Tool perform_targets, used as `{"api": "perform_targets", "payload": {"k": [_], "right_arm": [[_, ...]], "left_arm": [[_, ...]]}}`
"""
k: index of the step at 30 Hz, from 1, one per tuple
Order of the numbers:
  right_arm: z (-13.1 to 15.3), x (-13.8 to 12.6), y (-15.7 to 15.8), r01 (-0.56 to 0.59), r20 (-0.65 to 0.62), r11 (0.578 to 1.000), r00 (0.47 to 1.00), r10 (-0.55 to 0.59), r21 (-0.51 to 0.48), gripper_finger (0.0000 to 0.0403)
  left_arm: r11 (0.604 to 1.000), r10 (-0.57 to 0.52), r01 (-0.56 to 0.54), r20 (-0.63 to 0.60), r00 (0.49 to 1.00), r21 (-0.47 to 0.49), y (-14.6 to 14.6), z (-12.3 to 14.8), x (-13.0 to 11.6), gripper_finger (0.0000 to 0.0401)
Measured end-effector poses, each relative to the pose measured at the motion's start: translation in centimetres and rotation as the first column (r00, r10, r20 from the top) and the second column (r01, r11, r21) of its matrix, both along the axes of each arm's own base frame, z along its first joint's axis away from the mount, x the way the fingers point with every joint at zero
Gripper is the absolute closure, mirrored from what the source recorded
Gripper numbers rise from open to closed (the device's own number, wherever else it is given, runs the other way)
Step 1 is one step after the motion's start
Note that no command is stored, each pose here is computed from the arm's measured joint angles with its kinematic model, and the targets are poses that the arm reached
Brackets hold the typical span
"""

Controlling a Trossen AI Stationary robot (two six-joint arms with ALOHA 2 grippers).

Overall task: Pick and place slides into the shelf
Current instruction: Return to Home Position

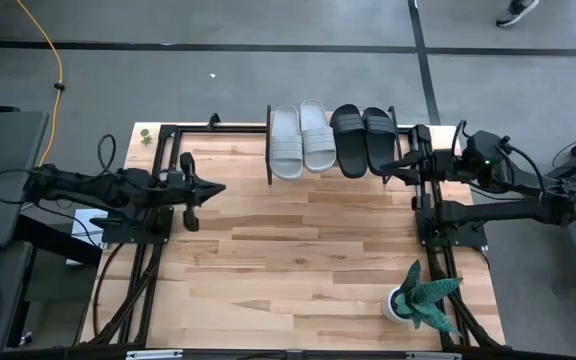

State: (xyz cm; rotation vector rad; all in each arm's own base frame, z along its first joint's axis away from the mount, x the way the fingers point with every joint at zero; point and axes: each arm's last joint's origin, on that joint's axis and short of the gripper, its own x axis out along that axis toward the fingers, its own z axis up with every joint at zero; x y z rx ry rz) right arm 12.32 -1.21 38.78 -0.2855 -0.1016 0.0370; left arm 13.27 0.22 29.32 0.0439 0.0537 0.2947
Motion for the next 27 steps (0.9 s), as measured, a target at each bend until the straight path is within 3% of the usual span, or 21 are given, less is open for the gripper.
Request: {"api": "perform_targets", "payload": {"k": [6, 13, 22, 27], "right_arm": [[0.0, 0.6, -0.3, -0.012, 0.001, 1.000, 1.000, 0.012, -0.002, 0.0403], [-0.1, 0.1, -0.6, -0.006, -0.010, 1.000, 1.000, 0.006, -0.001, 0.0403], [0.2, -3.5, 0.0, 0.003, 0.071, 1.000, 0.997, -0.002, -0.011, 0.0403], [-2.2, -5.6, 0.5, 0.000, 0.176, 1.000, 0.984, 0.000, -0.002, 0.0403]], "left_arm": [[0.993, 0.110, -0.111, -0.041, 0.993, -0.038, 2.9, -0.6, 0.6, 0.0401], [0.993, 0.021, -0.024, -0.024, 0.999, -0.114, 5.3, -0.6, 0.0, 0.0401], [0.994, 0.002, 0.000, 0.020, 1.000, -0.110, 4.8, 0.0, -1.8, 0.0401], [0.995, 0.002, 0.004, 0.055, 0.998, -0.103, 4.1, 0.3, -3.2, 0.0401]]}}
